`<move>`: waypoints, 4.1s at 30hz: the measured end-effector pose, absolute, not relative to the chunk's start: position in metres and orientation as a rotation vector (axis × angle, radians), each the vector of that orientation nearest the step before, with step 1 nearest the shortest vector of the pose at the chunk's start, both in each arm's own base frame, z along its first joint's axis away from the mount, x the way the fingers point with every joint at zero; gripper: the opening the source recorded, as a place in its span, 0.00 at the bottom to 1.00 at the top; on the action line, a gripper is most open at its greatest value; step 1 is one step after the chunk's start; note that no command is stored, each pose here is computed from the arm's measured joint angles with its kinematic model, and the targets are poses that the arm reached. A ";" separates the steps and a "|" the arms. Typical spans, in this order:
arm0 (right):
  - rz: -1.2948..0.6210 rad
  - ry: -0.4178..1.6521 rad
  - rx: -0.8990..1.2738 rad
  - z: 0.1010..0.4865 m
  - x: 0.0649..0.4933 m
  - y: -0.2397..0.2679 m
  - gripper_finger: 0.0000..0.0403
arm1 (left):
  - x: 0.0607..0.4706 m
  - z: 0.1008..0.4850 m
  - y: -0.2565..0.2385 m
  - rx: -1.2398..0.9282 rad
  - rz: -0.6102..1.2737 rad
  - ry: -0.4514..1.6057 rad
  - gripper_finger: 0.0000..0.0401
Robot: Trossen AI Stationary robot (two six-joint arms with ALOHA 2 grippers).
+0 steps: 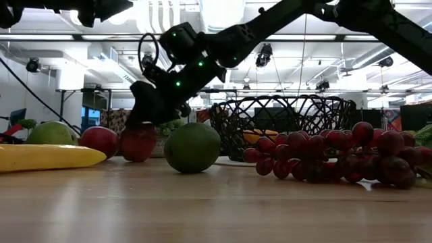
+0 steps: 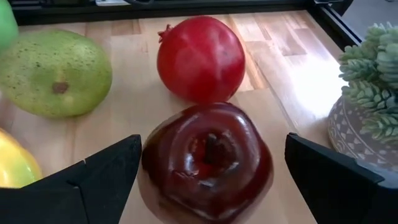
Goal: Build produce basket
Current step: Put the red apple into the black wire basket
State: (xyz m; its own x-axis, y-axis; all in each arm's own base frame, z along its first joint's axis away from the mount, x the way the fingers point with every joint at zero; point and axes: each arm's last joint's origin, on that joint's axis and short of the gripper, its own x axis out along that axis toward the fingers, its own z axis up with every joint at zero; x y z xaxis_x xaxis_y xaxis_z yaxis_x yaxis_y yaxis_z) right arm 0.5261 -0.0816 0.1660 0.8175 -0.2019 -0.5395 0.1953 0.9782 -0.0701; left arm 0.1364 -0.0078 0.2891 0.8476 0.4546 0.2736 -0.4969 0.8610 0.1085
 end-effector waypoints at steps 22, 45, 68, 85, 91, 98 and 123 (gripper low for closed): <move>-0.189 0.583 0.032 0.161 0.524 -0.081 0.75 | 0.136 0.289 -0.008 0.179 0.504 -0.243 0.65; -0.204 0.579 0.077 0.307 0.458 -0.067 0.75 | 0.136 0.290 -0.008 0.173 0.505 -0.255 0.65; -0.567 0.976 0.207 0.320 0.367 -0.070 0.75 | 0.137 0.289 -0.008 0.175 0.505 -0.252 0.65; -0.820 0.869 0.402 0.258 0.300 -0.140 0.75 | 0.137 0.288 -0.008 0.175 0.505 -0.251 0.65; -0.842 0.841 0.426 0.242 0.300 -0.146 0.75 | 0.137 0.288 -0.008 0.175 0.505 -0.251 0.65; -0.857 0.809 0.444 0.223 0.299 -0.145 0.75 | 0.137 0.288 -0.008 0.192 0.507 -0.246 0.65; -0.876 0.791 0.484 0.198 0.292 -0.141 0.90 | 0.137 0.288 -0.008 0.192 0.507 -0.246 0.65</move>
